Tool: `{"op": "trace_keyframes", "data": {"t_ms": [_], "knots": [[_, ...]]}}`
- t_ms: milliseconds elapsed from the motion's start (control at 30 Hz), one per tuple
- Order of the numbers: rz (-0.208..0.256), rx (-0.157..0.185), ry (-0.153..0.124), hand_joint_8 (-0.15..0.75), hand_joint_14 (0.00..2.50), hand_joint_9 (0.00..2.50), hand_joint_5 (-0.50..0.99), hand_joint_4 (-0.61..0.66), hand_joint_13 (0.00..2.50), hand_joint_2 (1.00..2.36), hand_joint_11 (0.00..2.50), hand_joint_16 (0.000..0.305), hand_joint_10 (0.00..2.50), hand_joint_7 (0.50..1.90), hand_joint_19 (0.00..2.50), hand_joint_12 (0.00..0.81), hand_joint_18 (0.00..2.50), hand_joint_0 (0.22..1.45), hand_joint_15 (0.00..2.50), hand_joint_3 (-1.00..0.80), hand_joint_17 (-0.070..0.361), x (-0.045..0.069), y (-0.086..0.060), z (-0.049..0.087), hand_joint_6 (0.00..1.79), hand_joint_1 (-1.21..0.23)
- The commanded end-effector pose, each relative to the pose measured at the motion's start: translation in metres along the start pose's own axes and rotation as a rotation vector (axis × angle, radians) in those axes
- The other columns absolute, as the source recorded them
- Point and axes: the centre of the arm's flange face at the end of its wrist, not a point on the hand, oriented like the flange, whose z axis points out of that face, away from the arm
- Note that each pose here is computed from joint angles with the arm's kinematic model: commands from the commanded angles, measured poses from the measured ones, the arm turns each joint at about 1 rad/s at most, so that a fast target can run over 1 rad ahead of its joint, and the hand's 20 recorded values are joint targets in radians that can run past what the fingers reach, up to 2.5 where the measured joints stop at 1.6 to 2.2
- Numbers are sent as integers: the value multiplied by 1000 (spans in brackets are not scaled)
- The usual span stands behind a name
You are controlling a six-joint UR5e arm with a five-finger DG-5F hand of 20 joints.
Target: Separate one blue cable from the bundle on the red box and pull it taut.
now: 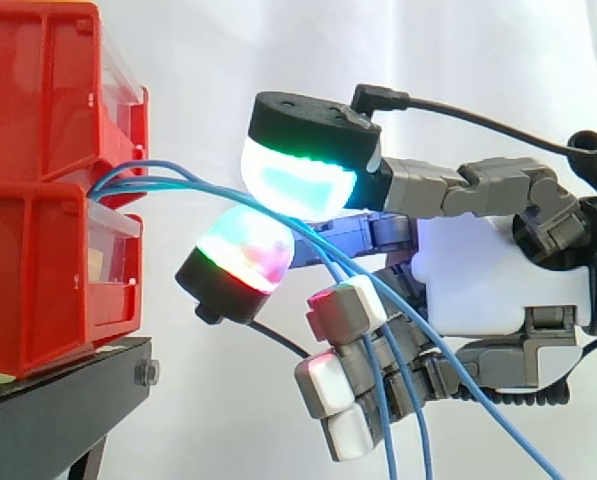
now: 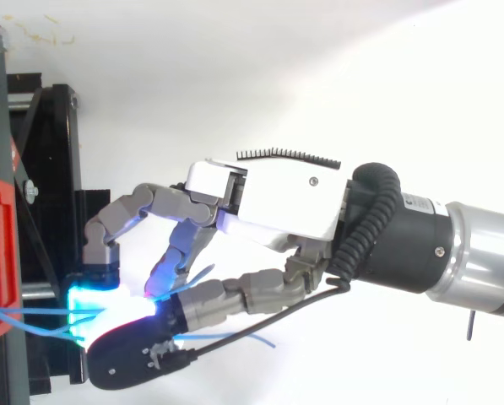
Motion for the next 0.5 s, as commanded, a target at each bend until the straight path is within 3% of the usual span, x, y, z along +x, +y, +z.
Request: {"op": "trace_keyframes", "data": {"t_ms": [0,67,167,267,333,467], "knots": [[-1,2,0,348,19,1264,-158,-49,1092,1011,934,41,7,952,464,384,995,706,600,-322,93,0,0,0,936,-885],[1,2,0,349,18,1269,-161,-80,1106,1000,942,39,10,912,452,382,1026,753,602,-499,89,0,0,0,939,-885],[-1,6,-2,344,17,1264,-164,-50,1113,1000,948,39,8,813,445,383,1048,748,598,-500,87,-2,0,0,937,-898],[1,7,-1,336,17,1275,-161,32,1113,1000,951,38,8,859,452,383,1049,672,613,-500,87,-2,0,-1,930,-892],[1,10,-1,349,18,1296,-158,57,1119,1000,962,42,8,867,454,400,1061,546,609,-500,94,-3,-2,0,930,-774],[1,10,-1,384,16,1360,-145,84,1145,1000,941,51,6,856,430,442,1107,499,599,-500,114,-3,-1,-1,922,-527]]}}
